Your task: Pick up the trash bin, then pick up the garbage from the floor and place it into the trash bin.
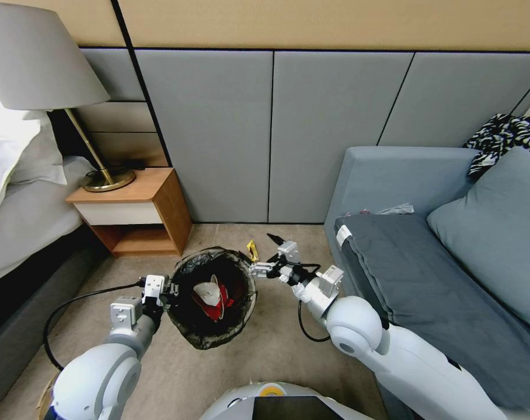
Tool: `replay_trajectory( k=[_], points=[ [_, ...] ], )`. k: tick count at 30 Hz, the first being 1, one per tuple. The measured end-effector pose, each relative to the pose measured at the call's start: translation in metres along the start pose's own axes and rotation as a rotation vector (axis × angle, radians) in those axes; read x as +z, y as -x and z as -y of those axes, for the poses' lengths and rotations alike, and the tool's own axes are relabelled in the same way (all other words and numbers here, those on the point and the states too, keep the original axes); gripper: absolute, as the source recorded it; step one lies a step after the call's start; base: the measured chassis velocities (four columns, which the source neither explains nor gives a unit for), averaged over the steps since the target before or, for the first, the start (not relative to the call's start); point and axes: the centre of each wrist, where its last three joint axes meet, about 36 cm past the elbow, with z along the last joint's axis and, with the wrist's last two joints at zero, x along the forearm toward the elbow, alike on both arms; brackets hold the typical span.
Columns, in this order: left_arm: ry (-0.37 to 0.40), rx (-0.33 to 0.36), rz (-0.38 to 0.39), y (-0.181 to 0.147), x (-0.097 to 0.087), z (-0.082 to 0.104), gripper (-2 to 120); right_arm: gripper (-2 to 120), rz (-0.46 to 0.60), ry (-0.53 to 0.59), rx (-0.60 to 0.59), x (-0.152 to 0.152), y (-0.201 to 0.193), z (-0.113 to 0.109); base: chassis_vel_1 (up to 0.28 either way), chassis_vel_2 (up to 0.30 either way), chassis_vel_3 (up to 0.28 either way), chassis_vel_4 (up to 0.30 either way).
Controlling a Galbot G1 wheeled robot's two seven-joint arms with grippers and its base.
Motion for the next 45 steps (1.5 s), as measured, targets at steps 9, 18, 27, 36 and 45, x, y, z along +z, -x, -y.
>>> replay_trajectory(
  k=[9, 18, 27, 36, 45],
  points=[
    [0.002, 0.000, -0.004, -0.001, 0.001, 0.001, 1, 100, -0.039, -0.083, 0.194, 0.036, -0.040, 0.006, 0.000, 0.000, 0.000, 0.000],
    [0.006, -0.004, -0.006, -0.004, 0.001, 0.000, 1, 100, -0.068, -0.098, 0.393, 0.064, -0.077, -0.005, 0.000, 0.000, 0.000, 0.000],
    [0.011, -0.012, -0.008, -0.006, 0.001, -0.007, 1, 100, -0.097, -0.087, 0.496, 0.065, -0.101, -0.005, 0.000, 0.000, 0.000, 0.000],
    [0.015, -0.009, -0.006, -0.008, 0.001, -0.017, 1, 100, -0.080, -0.138, 0.479, 0.071, -0.134, -0.006, 0.000, 0.000, 0.000, 0.000],
    [0.008, -0.012, 0.007, -0.005, 0.001, -0.021, 1, 100, -0.082, -0.166, 0.527, 0.080, -0.153, -0.008, 0.000, 0.000, 0.000, 0.000]
  ],
)
